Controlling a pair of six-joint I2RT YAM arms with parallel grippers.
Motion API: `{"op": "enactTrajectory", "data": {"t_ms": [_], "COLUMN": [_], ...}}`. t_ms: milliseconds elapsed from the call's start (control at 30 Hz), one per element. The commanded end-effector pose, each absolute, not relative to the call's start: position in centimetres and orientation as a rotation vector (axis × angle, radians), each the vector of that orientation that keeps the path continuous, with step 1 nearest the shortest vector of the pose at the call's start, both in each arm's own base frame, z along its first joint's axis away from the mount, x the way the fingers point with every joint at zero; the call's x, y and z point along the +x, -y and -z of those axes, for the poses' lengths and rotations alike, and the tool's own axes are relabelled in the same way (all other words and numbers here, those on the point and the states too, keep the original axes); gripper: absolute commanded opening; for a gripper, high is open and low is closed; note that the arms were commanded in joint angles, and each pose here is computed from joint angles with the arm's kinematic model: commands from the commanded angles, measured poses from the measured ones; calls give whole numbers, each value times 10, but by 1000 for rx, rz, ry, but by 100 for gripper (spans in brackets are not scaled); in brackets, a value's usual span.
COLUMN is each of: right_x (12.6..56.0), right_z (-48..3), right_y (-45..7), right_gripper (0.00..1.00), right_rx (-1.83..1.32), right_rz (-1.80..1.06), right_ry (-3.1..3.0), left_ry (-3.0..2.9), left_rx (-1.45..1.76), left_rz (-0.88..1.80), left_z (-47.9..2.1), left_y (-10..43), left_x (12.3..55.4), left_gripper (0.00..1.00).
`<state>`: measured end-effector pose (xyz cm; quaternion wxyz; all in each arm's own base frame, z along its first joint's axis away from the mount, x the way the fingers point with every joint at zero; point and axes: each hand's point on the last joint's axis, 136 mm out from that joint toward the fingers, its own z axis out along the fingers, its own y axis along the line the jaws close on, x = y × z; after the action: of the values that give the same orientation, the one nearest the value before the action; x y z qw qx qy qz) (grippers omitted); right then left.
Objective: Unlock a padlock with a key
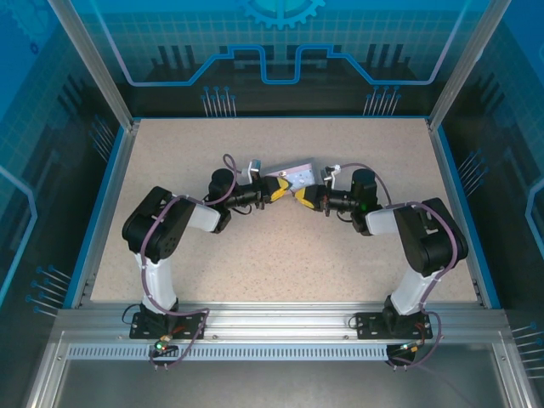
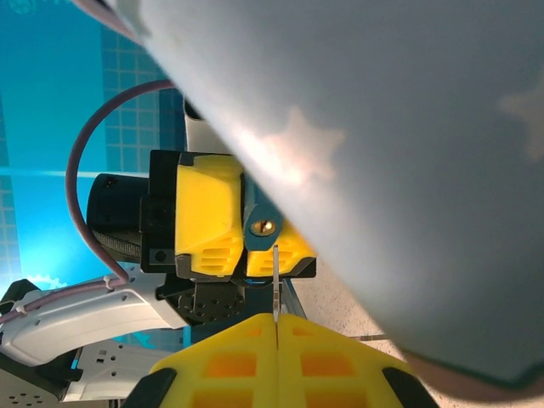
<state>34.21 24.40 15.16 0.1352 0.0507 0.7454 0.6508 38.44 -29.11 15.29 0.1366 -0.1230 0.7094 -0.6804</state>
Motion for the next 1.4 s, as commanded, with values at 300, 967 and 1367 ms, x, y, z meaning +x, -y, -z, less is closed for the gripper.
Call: {"op": "enactTrajectory", "data": {"t_ms": [300, 967, 1367], "right_x": [349, 349, 338], "right_z": [-162, -150, -156], "right_y": [-245, -240, -236], "right_gripper": [0, 0, 0], "right_rx": [124, 156, 129], "right_rz": [-1874, -1858, -1853], "right_ry": [-2132, -2157, -2153], "left_ry": [-2022, -2026, -2031], "left_rx": [-310, -315, -315], "left_rz": [1997, 2001, 1999], "left_z": [-161, -160, -160], "left_y": [291, 291, 292], "left_x": [387, 388, 388], "left_gripper": [0, 0, 0]}}
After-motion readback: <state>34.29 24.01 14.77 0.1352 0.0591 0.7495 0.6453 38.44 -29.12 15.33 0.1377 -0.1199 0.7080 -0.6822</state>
